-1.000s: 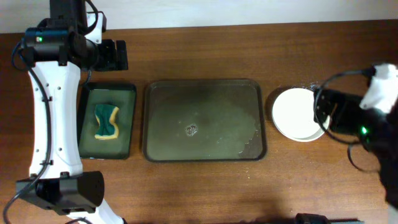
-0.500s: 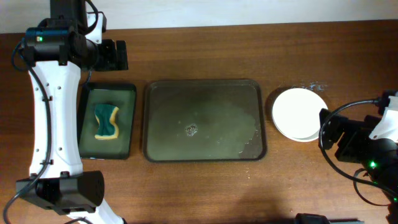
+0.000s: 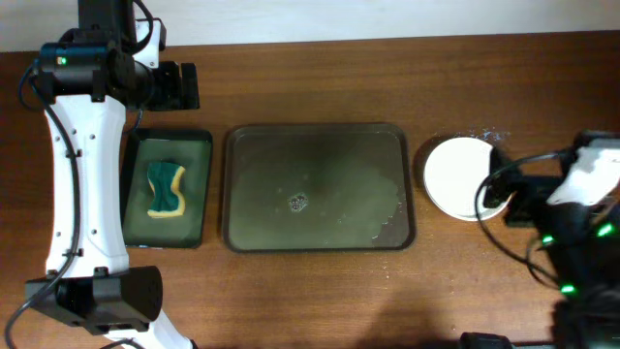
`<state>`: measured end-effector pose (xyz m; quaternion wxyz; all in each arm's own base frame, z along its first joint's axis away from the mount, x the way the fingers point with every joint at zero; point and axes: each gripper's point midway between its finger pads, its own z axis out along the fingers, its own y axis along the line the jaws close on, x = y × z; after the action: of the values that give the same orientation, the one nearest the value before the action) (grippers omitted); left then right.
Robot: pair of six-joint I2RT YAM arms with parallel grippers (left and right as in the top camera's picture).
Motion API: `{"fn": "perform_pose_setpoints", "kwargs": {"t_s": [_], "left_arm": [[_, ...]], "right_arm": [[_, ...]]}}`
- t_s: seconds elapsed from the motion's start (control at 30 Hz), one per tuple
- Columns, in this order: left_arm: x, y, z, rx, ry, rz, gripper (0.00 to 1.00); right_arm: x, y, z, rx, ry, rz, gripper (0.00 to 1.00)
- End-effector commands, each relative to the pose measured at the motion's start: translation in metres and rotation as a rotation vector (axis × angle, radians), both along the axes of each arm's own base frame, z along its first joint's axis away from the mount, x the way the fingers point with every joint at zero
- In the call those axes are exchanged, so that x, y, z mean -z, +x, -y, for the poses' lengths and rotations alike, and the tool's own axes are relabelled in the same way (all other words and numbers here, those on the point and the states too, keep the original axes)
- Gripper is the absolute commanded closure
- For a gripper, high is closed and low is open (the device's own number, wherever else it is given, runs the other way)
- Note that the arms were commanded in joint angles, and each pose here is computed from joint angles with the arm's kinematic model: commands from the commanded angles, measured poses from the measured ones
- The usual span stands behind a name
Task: Clean dirty plates on tray and stack at the side
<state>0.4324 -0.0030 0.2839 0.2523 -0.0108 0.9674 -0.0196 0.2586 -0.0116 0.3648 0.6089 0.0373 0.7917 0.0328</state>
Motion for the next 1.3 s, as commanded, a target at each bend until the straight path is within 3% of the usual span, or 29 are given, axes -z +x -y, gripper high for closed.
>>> {"fn": "perform_pose_setpoints", "kwargs": {"t_s": [0.0, 0.13, 0.47, 0.7, 1.27], "left_arm": [[0.002, 0.001, 0.002, -0.007, -0.014, -0.006, 0.00], [0.002, 0.001, 0.002, -0.007, -0.014, -0.006, 0.01], [0.002, 0.001, 0.002, -0.007, -0.014, -0.006, 0.01], [0.002, 0.001, 0.002, -0.007, -0.014, -0.006, 0.00], [0.002, 0.001, 0.002, -0.007, -0.014, -0.006, 0.01]], "right_arm": [[0.045, -0.011, -0.008, -0.037, -0.026, 0.127, 0.02], [0.097, -0.019, -0.018, -0.080, -0.028, 0.237, 0.02], [0.180, -0.012, -0.043, -0.181, -0.019, 0.299, 0.02], [0.206, -0.015, -0.042, -0.173, -0.011, 0.196, 0.01], [0.205, -0.015, -0.042, -0.172, -0.012, 0.201, 0.02]]}}
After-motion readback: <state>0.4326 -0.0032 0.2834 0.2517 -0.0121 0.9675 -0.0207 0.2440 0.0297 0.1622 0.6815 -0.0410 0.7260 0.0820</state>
